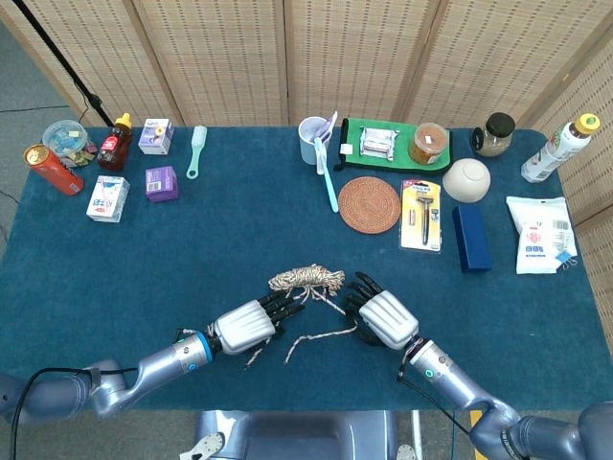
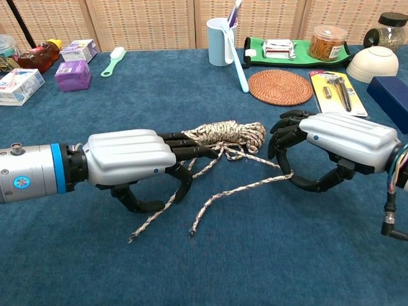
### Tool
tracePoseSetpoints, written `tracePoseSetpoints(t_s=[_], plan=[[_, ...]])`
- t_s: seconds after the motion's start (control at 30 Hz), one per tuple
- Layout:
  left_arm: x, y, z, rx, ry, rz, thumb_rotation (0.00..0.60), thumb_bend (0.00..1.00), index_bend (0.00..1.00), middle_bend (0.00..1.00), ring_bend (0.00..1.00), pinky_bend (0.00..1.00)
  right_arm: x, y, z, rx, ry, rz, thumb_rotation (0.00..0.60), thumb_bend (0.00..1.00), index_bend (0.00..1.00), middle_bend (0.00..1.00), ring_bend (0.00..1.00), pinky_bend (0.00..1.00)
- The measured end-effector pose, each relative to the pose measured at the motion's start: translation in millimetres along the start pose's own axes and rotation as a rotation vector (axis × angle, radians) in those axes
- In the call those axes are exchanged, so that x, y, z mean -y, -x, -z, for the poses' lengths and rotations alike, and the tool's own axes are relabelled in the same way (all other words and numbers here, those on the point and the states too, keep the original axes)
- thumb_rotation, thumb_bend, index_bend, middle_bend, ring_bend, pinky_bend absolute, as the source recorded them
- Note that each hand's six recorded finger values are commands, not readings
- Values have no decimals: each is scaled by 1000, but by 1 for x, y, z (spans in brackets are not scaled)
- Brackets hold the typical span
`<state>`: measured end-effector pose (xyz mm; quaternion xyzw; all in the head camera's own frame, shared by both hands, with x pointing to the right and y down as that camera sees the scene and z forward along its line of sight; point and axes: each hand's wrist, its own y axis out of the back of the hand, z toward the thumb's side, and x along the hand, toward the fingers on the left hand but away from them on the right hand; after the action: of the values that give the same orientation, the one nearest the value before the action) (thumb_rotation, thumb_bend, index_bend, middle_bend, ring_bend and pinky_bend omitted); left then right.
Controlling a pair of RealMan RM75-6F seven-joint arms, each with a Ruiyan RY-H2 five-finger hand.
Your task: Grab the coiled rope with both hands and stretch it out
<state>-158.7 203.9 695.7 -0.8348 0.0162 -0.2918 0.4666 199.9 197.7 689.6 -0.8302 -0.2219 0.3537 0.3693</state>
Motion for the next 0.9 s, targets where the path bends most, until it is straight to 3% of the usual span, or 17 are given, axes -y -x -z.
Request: tracePoseSetpoints(t_s=[0.9], plan=[[5, -2, 0, 6, -25, 15, 600, 374, 453, 0, 0, 0, -1, -3, 4, 12, 2, 5, 600, 461, 655, 351, 173, 0]])
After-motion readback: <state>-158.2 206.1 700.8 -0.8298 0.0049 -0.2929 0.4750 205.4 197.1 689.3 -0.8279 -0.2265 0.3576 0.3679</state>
